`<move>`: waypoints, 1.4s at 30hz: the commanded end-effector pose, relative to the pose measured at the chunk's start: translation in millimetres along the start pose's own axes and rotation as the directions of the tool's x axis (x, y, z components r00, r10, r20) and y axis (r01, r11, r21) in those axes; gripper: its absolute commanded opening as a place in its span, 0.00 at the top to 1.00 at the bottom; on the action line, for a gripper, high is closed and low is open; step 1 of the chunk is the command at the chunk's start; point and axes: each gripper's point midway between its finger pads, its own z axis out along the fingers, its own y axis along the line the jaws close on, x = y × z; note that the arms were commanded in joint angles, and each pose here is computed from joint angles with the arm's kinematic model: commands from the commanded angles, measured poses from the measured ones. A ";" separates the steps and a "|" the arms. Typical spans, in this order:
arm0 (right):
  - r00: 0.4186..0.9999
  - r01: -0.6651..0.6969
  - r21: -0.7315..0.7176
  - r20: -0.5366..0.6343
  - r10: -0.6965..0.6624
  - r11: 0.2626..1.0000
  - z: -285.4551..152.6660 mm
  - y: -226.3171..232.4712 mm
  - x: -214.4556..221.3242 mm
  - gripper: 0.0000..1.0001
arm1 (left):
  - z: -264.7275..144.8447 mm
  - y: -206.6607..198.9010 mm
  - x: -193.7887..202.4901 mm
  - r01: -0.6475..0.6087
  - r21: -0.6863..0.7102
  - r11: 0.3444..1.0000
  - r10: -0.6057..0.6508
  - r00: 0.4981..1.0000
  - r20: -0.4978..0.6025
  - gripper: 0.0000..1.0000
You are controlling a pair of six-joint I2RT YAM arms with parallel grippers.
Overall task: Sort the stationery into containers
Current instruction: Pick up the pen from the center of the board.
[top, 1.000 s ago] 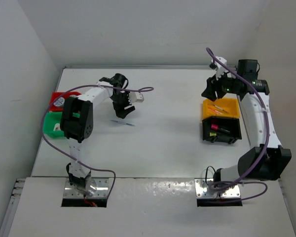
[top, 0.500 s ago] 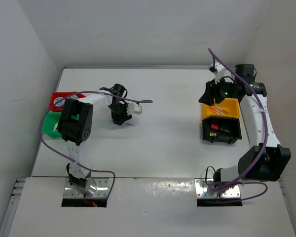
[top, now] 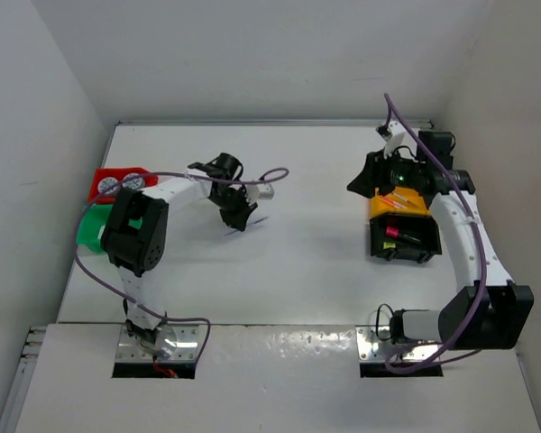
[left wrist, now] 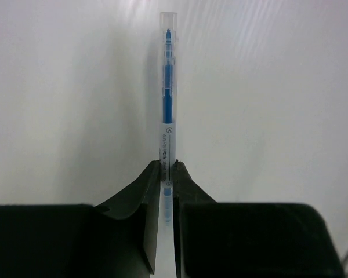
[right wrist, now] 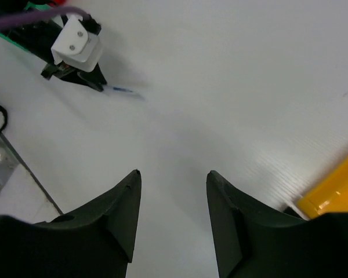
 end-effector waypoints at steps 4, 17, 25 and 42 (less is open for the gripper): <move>0.982 -0.098 -0.206 0.138 0.128 0.974 28.5 66.8 -43.6 0.51 | -116.8 -40.5 -156.2 0.158 0.215 0.964 -0.254 0.797 0.549 1.00; 0.945 -0.242 -0.398 0.109 0.307 0.885 65.5 133.5 -75.9 0.49 | -168.8 -98.2 -186.7 0.022 0.462 0.886 -0.361 0.658 0.660 1.00; 0.930 -0.298 -0.405 0.083 0.359 0.865 78.4 132.1 -71.8 0.52 | -179.4 -104.0 -190.8 0.026 0.508 0.861 -0.411 0.623 0.666 1.00; 0.911 -0.344 -0.416 0.069 0.407 0.842 91.6 143.0 -72.7 0.73 | -204.0 -107.2 -206.4 0.048 0.668 0.743 -0.602 0.484 0.635 1.00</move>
